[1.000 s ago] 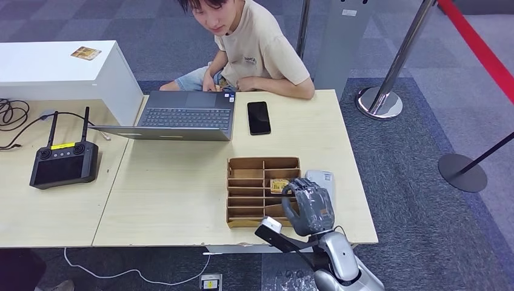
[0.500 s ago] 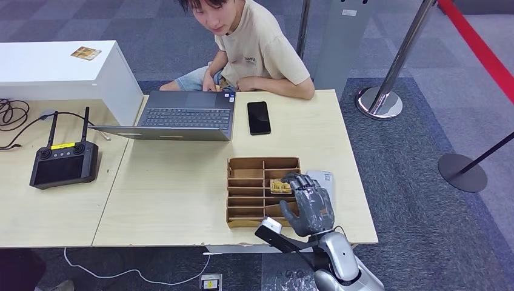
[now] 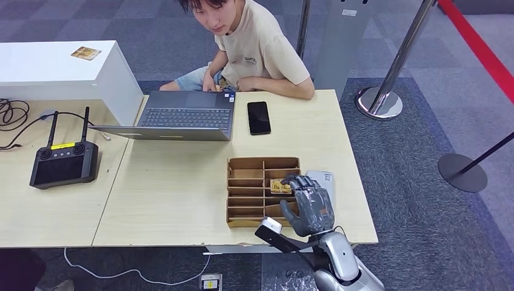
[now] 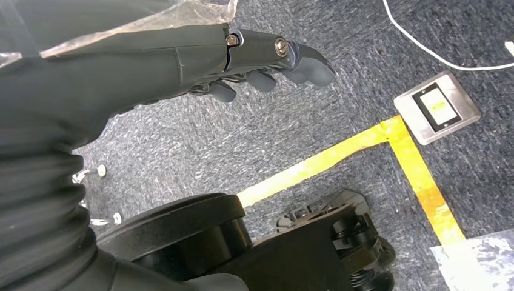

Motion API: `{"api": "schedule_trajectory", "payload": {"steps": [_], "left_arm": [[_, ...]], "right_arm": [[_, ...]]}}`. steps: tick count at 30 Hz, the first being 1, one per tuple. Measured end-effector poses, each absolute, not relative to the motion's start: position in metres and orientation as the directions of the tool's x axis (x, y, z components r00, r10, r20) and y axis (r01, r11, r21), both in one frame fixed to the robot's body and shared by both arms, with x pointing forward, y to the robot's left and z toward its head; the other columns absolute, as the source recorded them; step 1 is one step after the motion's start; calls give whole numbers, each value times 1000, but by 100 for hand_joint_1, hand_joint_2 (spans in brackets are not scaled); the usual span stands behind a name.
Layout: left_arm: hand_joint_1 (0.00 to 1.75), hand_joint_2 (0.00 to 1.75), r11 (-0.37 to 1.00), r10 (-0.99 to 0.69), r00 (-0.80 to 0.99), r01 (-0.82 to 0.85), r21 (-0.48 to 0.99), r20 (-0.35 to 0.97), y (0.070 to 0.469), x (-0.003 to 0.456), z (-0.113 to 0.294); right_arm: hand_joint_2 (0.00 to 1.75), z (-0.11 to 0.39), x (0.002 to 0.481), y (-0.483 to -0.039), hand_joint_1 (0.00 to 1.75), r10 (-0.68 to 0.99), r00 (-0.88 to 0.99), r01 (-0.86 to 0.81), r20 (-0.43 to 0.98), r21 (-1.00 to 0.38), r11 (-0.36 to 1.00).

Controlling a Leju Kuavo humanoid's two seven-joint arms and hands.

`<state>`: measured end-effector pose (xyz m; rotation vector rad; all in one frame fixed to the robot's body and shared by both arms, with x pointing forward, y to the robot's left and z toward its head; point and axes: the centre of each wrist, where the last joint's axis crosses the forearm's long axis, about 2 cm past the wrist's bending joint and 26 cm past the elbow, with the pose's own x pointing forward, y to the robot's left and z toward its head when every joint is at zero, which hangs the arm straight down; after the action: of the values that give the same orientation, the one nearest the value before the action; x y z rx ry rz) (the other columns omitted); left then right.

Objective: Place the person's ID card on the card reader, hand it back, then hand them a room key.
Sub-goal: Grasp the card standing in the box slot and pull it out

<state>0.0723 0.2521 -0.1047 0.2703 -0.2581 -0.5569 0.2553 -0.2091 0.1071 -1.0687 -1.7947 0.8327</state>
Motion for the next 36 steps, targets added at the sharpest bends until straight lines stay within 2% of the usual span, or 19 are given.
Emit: {"api": "schedule_trajectory", "payload": {"steps": [10, 16, 32, 36], "left_arm": [[0, 175, 817, -549, 818, 481, 319, 172, 252, 72, -105], [0, 175, 817, -549, 818, 481, 319, 173, 252, 72, -105], [0, 175, 815, -552, 816, 484, 317, 173, 252, 72, -105], [0, 175, 814, -554, 814, 486, 318, 173, 252, 72, -105]], "right_arm": [[175, 106, 256, -210, 73, 907, -255, 327, 336, -853, 408], [175, 105, 257, -211, 81, 908, -252, 325, 335, -854, 406], [175, 105, 262, -215, 72, 915, -244, 325, 321, -862, 389], [175, 105, 265, -216, 74, 918, -242, 324, 313, -866, 381]]}}
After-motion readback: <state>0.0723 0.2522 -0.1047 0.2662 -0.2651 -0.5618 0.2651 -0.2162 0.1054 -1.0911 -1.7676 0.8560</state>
